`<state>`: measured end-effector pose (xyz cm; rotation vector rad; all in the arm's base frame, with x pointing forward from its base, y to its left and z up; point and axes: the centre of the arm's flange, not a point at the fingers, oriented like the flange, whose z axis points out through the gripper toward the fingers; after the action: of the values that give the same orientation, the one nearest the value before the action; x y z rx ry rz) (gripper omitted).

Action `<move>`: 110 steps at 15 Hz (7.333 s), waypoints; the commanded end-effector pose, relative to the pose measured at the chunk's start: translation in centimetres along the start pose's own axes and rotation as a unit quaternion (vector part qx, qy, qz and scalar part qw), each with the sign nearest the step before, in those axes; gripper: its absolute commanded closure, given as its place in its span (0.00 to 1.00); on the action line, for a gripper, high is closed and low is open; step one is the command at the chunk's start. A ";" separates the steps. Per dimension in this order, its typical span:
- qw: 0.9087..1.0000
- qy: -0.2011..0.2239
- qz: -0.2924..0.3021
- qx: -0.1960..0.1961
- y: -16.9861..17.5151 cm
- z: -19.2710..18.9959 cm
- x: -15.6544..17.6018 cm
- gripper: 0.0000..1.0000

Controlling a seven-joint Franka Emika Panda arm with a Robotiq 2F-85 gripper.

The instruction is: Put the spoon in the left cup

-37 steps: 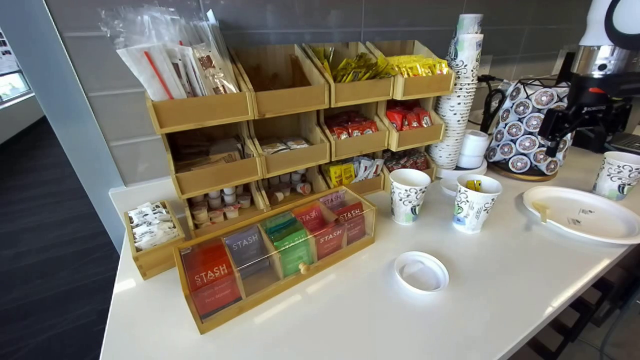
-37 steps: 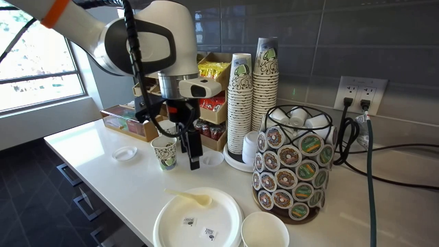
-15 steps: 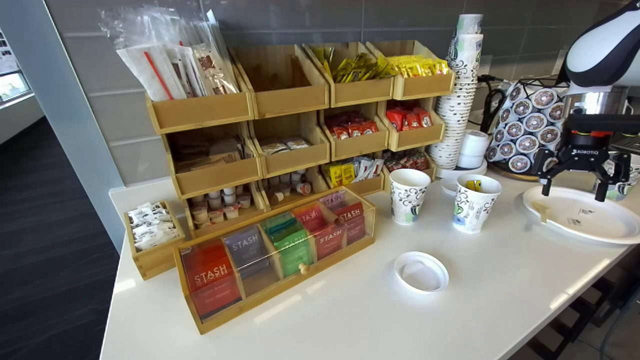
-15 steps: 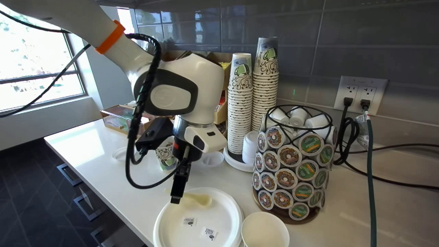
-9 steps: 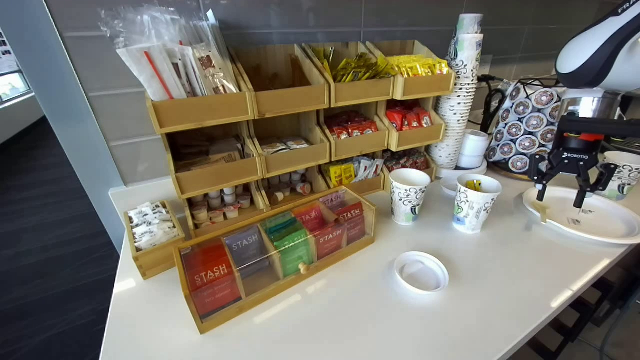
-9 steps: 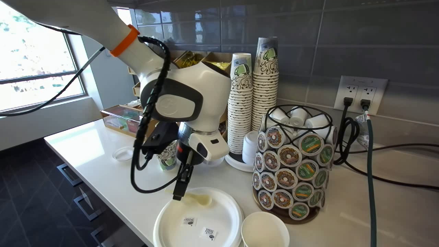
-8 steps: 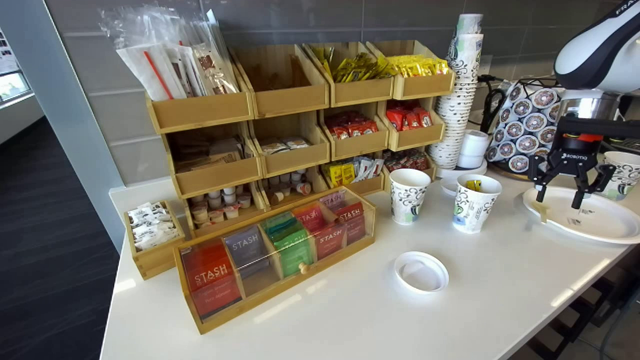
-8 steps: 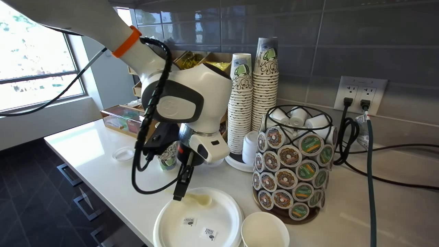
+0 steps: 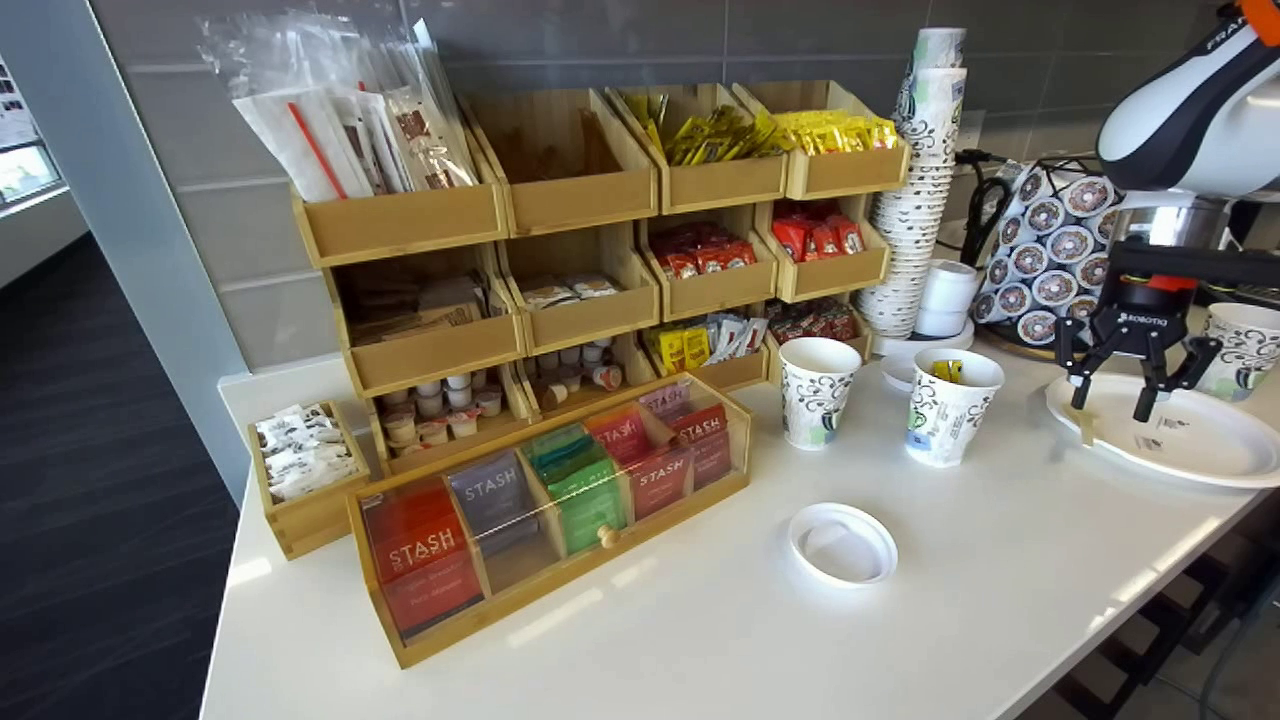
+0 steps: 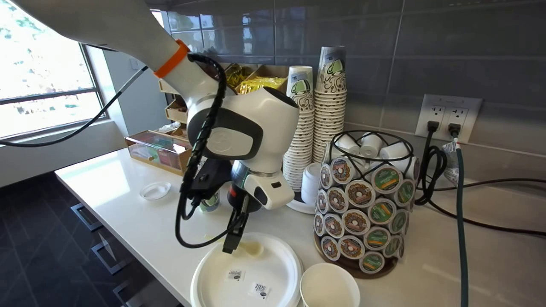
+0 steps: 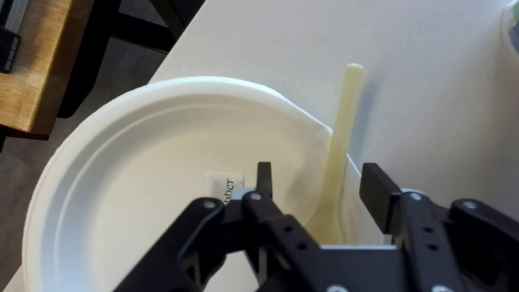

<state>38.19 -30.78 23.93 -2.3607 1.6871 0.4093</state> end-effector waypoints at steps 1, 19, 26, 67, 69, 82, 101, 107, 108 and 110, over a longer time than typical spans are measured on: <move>1.000 -0.005 0.004 0.011 0.1 0.6 1.6 0.46; 1.000 -0.009 0.010 0.014 -0.2 2.3 2.5 0.79; 1.000 -0.012 0.011 0.012 0.0 0.7 2.4 0.96; 0.955 -0.106 -0.126 0.247 -18.7 -2.2 -24.1 0.96; 0.952 -0.103 -0.125 0.261 -20.1 -1.6 -23.5 0.96; 0.952 -0.075 -0.097 0.281 -23.9 -0.6 -17.8 0.96; 0.947 -0.064 -0.116 0.292 -21.1 -5.7 -16.8 0.00; 0.929 -0.050 -0.277 0.241 -13.7 -9.4 -17.1 0.00; 0.920 -0.046 -0.304 0.243 -12.3 -10.2 -17.5 0.00; 0.902 -0.031 -0.355 0.244 -9.7 -11.9 -18.5 0.00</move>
<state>48.04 -14.50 39.11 -2.2496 0.8455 -0.0079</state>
